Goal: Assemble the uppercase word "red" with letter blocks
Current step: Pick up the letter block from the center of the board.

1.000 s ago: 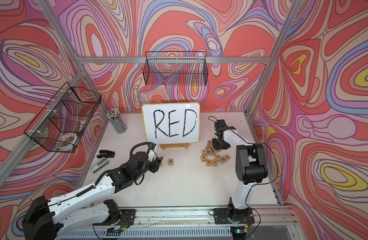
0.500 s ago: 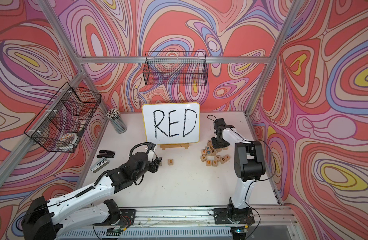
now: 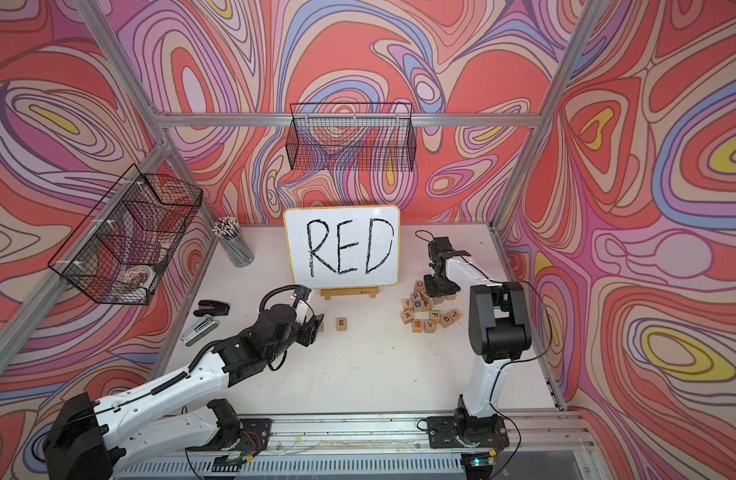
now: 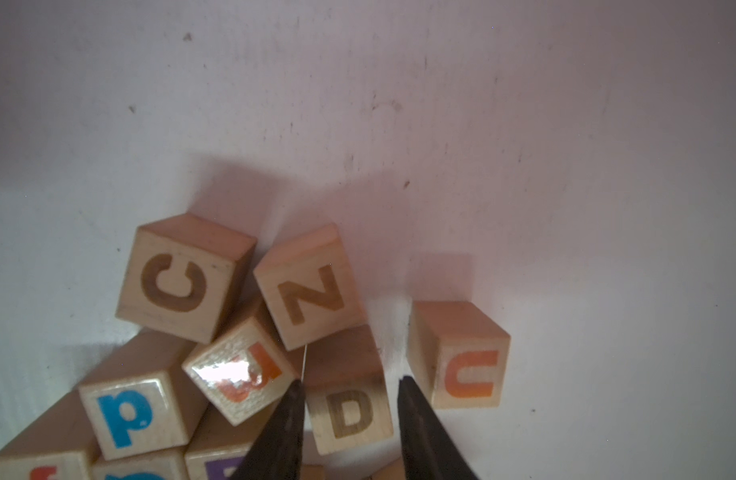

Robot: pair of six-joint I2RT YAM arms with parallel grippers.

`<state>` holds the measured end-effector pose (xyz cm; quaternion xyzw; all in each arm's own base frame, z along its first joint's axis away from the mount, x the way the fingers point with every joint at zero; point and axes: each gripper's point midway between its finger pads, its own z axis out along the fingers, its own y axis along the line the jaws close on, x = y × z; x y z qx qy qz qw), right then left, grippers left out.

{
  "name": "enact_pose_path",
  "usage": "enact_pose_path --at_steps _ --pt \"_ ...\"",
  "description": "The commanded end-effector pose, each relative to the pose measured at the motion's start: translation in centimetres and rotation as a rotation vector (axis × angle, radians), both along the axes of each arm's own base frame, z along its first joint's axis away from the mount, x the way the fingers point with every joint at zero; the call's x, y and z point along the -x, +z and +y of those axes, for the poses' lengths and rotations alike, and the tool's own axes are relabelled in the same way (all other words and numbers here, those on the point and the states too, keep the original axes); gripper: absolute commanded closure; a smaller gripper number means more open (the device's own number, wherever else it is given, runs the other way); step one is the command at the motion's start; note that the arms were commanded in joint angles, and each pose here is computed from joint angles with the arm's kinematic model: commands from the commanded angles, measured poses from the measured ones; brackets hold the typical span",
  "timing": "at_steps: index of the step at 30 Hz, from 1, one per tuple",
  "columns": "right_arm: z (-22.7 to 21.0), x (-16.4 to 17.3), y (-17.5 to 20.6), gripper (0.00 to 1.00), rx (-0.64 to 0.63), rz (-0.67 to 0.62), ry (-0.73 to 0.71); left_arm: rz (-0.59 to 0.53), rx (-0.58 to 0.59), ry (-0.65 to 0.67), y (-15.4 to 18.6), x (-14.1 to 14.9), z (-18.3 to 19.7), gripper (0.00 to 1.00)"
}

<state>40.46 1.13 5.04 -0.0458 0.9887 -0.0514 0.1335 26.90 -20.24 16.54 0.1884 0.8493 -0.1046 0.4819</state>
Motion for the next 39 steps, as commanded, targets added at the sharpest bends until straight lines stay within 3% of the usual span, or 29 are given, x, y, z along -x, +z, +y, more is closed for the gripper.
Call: enact_pose_path --at_steps 1,26,39 --pt "0.1 0.6 -0.8 0.60 -0.021 0.015 -0.018 -0.002 -0.020 0.004 -0.2 0.1 0.4 0.34" --pt "-0.2 0.6 -2.1 0.58 -0.079 0.009 -0.083 -0.003 -0.024 0.006 -0.1 0.1 0.5 0.34" --pt "-0.2 0.5 -3.0 0.65 -0.095 0.029 -0.100 0.000 -0.026 0.012 -0.4 0.1 0.7 0.34"
